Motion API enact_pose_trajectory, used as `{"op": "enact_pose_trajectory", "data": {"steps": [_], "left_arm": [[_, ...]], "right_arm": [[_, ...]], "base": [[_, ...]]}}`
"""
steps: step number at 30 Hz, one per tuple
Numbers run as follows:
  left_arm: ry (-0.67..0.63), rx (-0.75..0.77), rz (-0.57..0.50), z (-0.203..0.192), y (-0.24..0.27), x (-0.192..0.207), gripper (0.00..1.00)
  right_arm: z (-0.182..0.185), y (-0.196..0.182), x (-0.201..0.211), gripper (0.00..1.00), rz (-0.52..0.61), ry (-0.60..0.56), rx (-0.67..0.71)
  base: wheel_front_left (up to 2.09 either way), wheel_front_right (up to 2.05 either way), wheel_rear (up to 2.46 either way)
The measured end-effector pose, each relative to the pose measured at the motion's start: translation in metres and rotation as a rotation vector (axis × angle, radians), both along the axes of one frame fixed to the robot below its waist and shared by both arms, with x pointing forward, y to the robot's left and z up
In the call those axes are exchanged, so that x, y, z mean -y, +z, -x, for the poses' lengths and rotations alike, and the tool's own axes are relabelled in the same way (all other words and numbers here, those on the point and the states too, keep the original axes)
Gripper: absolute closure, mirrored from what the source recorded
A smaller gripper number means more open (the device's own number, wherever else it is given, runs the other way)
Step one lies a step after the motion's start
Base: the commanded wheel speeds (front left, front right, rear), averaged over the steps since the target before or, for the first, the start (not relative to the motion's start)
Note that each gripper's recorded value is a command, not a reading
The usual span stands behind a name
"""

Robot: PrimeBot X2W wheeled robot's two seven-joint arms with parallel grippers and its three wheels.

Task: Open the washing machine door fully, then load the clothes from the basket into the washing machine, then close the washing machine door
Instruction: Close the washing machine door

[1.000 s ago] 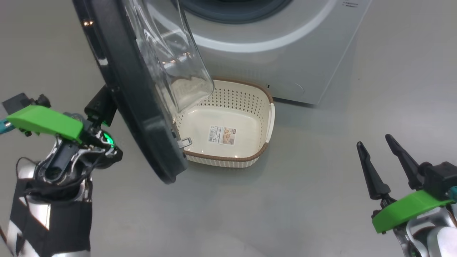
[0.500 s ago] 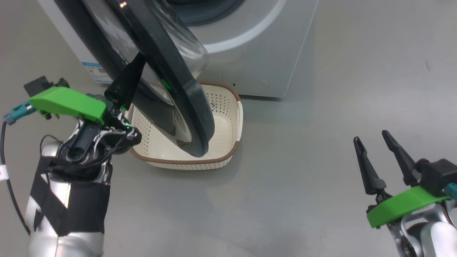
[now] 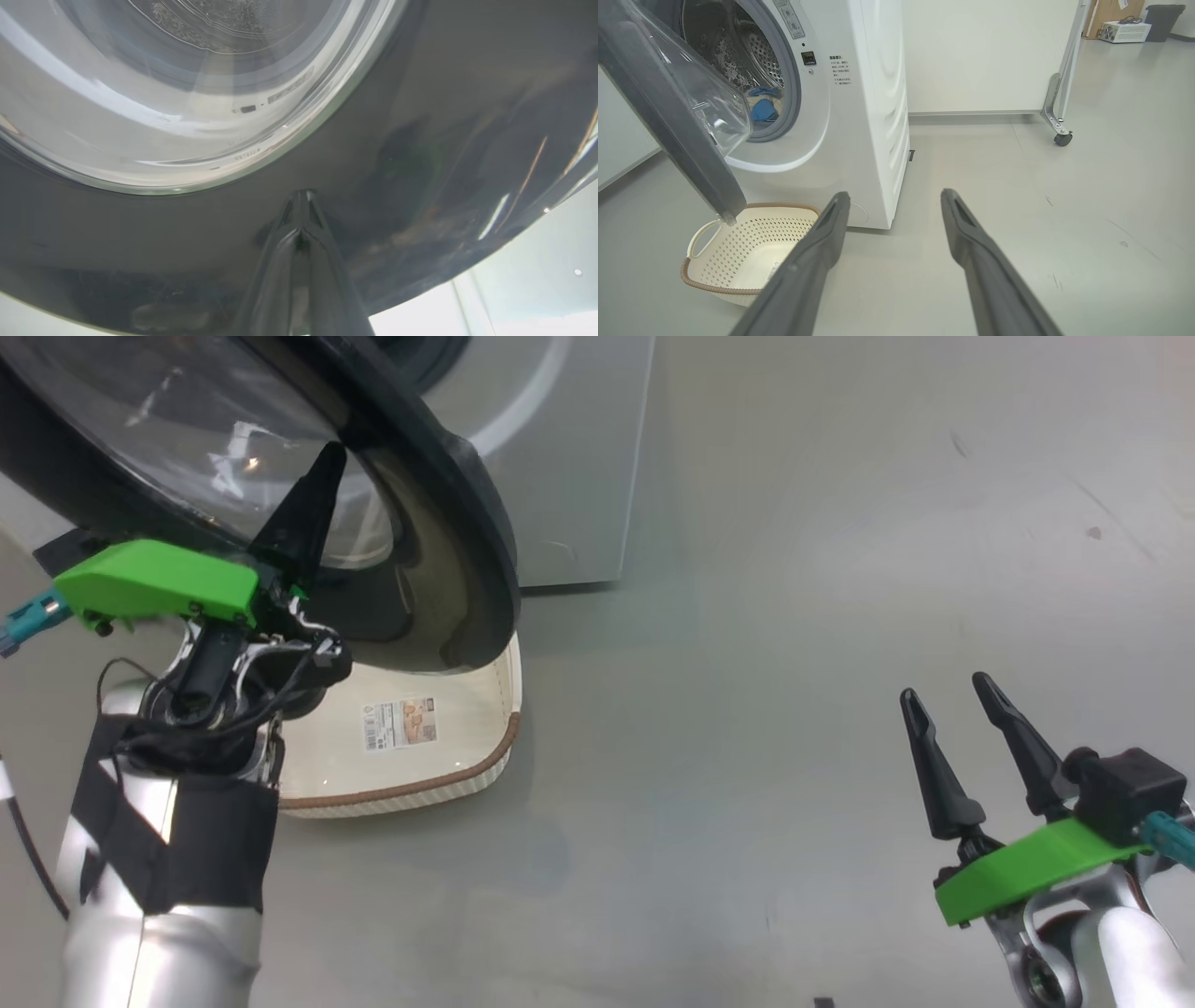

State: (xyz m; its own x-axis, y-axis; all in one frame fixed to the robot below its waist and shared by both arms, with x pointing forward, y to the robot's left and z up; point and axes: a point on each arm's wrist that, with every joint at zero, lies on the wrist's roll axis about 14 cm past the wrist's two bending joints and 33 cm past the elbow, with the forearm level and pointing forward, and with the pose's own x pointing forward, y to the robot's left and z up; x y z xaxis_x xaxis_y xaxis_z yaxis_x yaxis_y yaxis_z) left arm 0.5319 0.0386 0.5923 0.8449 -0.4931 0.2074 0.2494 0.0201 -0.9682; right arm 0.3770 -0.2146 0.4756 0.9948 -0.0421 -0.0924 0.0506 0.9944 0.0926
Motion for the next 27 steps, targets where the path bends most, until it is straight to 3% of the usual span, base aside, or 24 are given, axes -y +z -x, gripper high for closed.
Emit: {"op": "enact_pose_trajectory", "data": {"steps": [13,27], "left_arm": [[0.026,-0.018,0.010,-0.032,-0.004,0.027,1.00],[0.048,0.017,0.020,-0.036,0.011,0.034,1.00]], "right_arm": [[0.025,0.003,0.032,0.00,0.005,-0.114,0.008],[0.031,0.006,0.040,0.00,-0.003,-0.143,0.028]], "base": [[0.00,0.00,0.00],[0.00,0.00,0.00]]}}
